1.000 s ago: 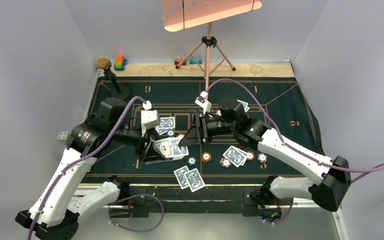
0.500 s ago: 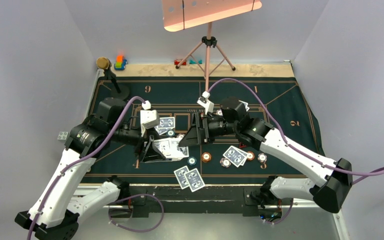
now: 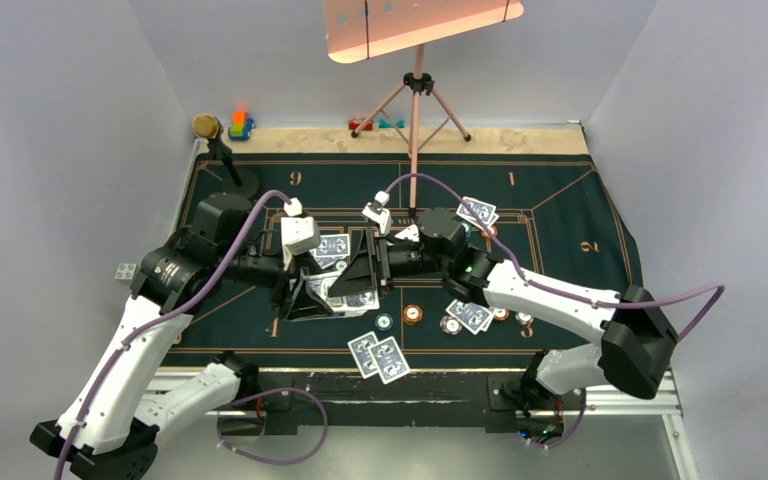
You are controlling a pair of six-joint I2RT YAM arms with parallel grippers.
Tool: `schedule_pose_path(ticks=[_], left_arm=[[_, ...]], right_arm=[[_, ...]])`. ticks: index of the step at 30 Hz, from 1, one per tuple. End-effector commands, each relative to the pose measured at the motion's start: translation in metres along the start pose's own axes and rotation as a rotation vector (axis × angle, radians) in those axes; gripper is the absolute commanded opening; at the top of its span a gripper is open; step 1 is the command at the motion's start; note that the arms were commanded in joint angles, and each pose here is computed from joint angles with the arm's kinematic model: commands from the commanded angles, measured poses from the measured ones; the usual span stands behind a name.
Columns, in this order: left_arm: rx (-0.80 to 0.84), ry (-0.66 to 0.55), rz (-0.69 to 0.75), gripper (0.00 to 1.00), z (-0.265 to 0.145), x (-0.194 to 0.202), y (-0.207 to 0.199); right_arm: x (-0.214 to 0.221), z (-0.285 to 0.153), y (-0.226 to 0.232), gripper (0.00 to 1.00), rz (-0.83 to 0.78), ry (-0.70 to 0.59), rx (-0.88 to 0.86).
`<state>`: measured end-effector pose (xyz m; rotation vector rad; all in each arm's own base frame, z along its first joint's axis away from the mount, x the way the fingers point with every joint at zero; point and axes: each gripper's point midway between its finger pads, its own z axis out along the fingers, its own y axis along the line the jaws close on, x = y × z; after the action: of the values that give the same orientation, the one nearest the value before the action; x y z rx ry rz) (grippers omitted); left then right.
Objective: Distribute texas hold em gaming equipment
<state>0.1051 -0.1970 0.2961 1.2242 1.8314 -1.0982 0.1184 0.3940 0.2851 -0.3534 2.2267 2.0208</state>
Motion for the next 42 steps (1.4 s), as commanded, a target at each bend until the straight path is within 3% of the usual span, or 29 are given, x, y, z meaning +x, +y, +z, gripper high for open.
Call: schedule_pose_path(ticks=[1,7,9,12,14,15,16,17,22,27,34,42], left_arm=[[-0.022,-0.059,0.065,0.00,-0.005,-0.023,0.003],[-0.062,-0.029,0.063,0.02,-0.002,-0.014,0.014],[-0.065,-0.002,0.059,0.17,0.000,-0.009,0.017],[-0.068,0.046,0.056,0.48,-0.001,0.000,0.020],[-0.065,0.071,0.062,0.62,-0.001,0.004,0.021],[-0.066,0.078,0.066,0.75,-0.002,0.006,0.021],[-0.066,0.084,0.067,0.94,-0.002,0.008,0.020],[-0.064,0.088,0.070,0.99,-0.003,0.009,0.019],[-0.023,0.085,0.147,1.00,-0.014,0.011,0.000],[0.037,0.146,0.163,1.00,-0.012,0.037,-0.007],[-0.027,0.176,0.273,1.00,-0.012,0.041,0.013],[-0.033,0.224,0.290,1.00,-0.009,0.036,0.025]], right_arm=[[0.001,-0.002,0.038,0.63,-0.024,0.005,-0.152],[0.003,-0.006,0.035,0.23,-0.007,-0.010,-0.145],[0.004,-0.007,0.032,0.12,0.003,-0.010,-0.128],[0.005,-0.009,0.030,0.06,0.001,-0.012,-0.107],[0.004,-0.010,0.030,0.03,-0.007,-0.015,-0.087],[0.003,-0.011,0.029,0.02,-0.012,-0.020,-0.074],[0.002,-0.011,0.028,0.01,-0.019,-0.023,-0.063],[0.001,-0.012,0.026,0.00,-0.026,-0.026,-0.046],[-0.003,-0.012,0.020,0.00,-0.065,-0.022,0.041],[-0.007,-0.012,0.018,0.00,-0.095,-0.021,0.078],[-0.010,-0.007,0.018,0.00,-0.099,-0.012,0.075],[-0.013,-0.005,0.022,0.00,-0.104,-0.007,0.070]])
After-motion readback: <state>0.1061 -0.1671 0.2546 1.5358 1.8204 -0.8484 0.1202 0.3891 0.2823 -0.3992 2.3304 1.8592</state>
